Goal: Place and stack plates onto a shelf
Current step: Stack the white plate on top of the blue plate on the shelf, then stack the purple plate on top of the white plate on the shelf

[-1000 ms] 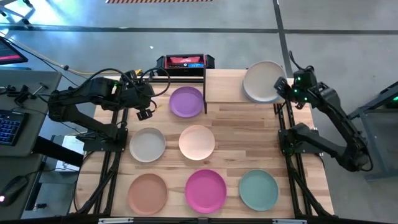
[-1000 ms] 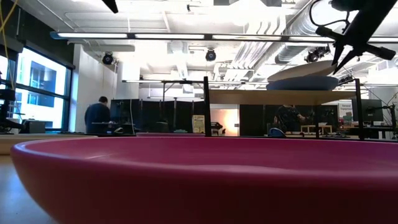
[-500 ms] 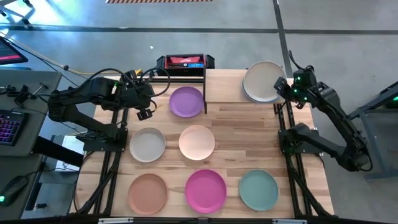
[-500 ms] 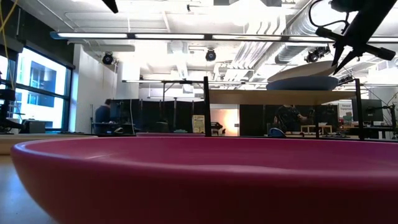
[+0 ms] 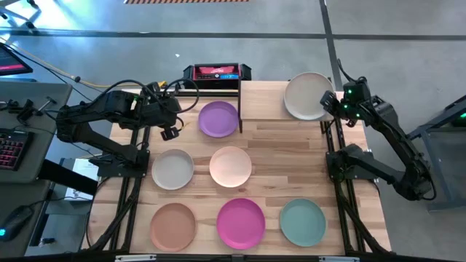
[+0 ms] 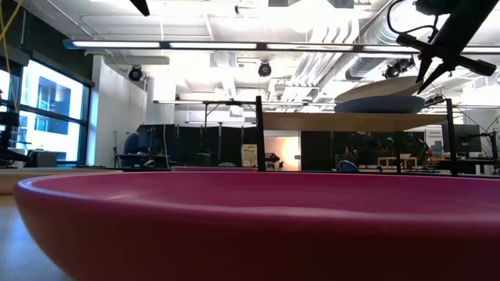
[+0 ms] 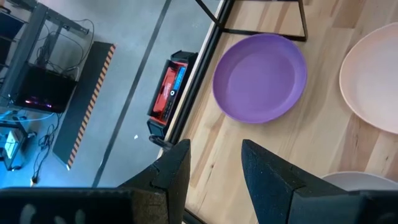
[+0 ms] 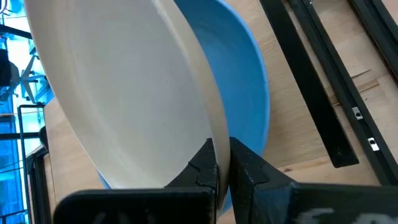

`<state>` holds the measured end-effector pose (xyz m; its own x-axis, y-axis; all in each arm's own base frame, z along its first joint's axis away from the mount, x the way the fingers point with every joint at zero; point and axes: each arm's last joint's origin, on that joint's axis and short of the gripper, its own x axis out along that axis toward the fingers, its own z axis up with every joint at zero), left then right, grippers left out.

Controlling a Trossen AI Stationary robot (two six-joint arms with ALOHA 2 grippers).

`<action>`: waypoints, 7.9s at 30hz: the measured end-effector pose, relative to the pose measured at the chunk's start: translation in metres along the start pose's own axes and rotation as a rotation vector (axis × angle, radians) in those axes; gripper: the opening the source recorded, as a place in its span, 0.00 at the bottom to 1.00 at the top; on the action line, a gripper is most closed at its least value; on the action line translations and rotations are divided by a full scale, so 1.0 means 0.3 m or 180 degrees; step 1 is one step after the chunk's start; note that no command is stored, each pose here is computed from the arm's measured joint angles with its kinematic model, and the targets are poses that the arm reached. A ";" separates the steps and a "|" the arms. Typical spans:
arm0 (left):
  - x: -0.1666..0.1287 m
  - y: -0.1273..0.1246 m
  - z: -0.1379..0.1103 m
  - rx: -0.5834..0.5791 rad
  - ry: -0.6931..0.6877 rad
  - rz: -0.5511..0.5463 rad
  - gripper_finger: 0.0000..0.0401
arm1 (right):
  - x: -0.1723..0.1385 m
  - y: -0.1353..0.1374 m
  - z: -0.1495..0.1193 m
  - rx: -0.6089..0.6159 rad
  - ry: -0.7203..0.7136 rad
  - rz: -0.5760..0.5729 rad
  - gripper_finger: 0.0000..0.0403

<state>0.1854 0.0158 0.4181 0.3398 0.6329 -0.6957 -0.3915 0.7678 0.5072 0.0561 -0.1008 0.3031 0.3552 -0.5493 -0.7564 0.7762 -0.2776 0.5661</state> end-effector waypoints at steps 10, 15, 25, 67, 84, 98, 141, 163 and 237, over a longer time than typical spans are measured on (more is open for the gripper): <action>0.000 -0.001 0.002 -0.0013 -0.0010 -0.0029 0.33 | 0.000 -0.001 0.002 0.0000 -0.0057 -0.0039 0.00; 0.000 -0.005 0.001 -0.0011 0.0009 -0.0154 0.33 | 0.000 -0.001 0.002 0.0000 -0.0056 -0.0038 0.00; 0.000 -0.006 0.001 -0.0011 0.0016 -0.0199 0.33 | 0.000 -0.001 0.001 0.0008 -0.0041 -0.0030 0.00; 0.000 -0.006 0.001 -0.0010 0.0017 -0.0198 0.33 | 0.040 0.013 0.013 0.0010 0.0053 -0.0159 0.28; 0.000 -0.006 0.001 -0.0011 0.0017 -0.0198 0.33 | -0.031 -0.013 -0.010 0.0003 -0.0065 0.0109 0.42; 0.001 -0.006 0.001 -0.0011 0.0018 -0.0199 0.33 | -0.015 -0.004 -0.003 -0.0077 -0.0065 0.0058 0.42; 0.001 -0.007 0.001 -0.0010 0.0018 -0.0198 0.33 | -0.040 0.080 -0.156 -0.1008 0.1491 0.1085 0.42; -0.005 -0.022 0.087 -0.0397 -0.0648 -0.0551 0.33 | -0.084 0.134 -0.253 -0.1335 0.1613 0.1508 0.42; 0.838 -0.339 -0.139 0.1959 0.0244 -0.1232 0.33 | -0.038 0.178 -0.371 -0.1772 0.1783 0.1233 0.42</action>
<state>0.2750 0.0926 0.1704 0.2868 0.3134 -0.9053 0.3036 0.8665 0.3962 0.1515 -0.0216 0.3055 0.7361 -0.0173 -0.6766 0.6376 0.3531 0.6846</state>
